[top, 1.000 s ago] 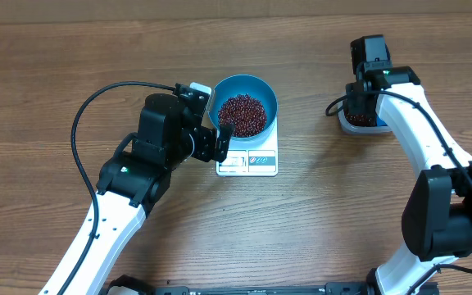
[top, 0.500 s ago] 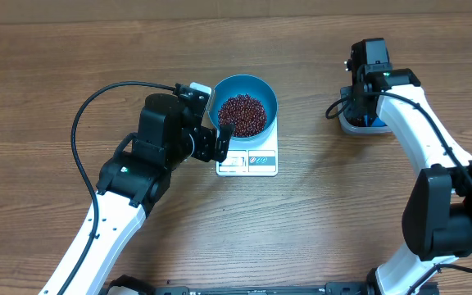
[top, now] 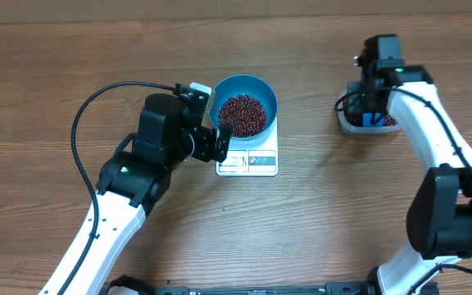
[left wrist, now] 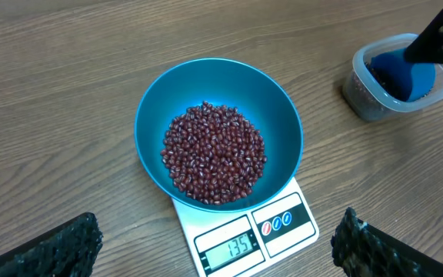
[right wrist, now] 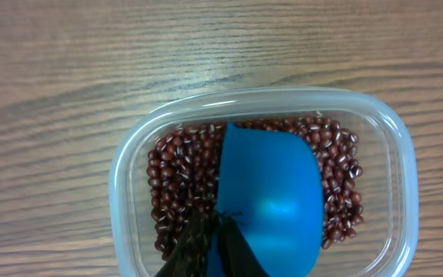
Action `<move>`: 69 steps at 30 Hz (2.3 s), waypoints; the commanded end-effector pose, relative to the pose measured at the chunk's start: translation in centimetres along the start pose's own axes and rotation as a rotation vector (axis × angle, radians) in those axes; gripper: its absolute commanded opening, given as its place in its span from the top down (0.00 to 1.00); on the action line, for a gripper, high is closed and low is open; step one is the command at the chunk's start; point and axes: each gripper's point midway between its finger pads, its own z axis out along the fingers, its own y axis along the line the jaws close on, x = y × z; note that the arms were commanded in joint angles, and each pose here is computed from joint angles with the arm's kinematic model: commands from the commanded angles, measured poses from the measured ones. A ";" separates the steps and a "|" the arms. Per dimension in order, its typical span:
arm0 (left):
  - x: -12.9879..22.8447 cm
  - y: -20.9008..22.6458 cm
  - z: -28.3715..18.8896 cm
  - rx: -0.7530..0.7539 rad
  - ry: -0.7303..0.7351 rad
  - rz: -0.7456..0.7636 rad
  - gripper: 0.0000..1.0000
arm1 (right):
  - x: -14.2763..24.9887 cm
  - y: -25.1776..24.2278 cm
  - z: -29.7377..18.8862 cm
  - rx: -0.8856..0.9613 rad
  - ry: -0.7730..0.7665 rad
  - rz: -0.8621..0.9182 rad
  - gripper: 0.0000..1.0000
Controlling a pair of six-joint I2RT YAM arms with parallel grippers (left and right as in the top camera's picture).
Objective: Scoop item into bowl and weigh 150g on scale
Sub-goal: 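Lower the scoop into the tub and push it into the beans, then drag the scoop through the beans to fill it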
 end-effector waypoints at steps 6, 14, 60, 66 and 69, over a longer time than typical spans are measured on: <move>-1.1 -0.3 -0.3 0.010 -0.024 0.035 0.01 | -1.5 -0.4 -1.2 -0.288 -0.001 0.202 0.96; -1.1 -0.3 -0.3 0.010 -0.024 0.035 0.01 | -0.8 -3.9 -1.1 -0.259 0.014 0.278 0.96; -1.1 -0.3 -0.3 0.011 -0.024 0.034 0.00 | -2.7 -4.4 -10.2 -0.552 -0.183 0.322 0.96; -1.1 -0.3 -0.3 0.010 -0.024 0.035 0.00 | -3.4 -3.4 -11.4 -0.665 -0.216 0.312 0.96; -1.1 -0.3 -0.3 0.010 -0.024 0.035 0.00 | -3.8 -2.8 -12.1 -0.719 -0.234 0.299 0.96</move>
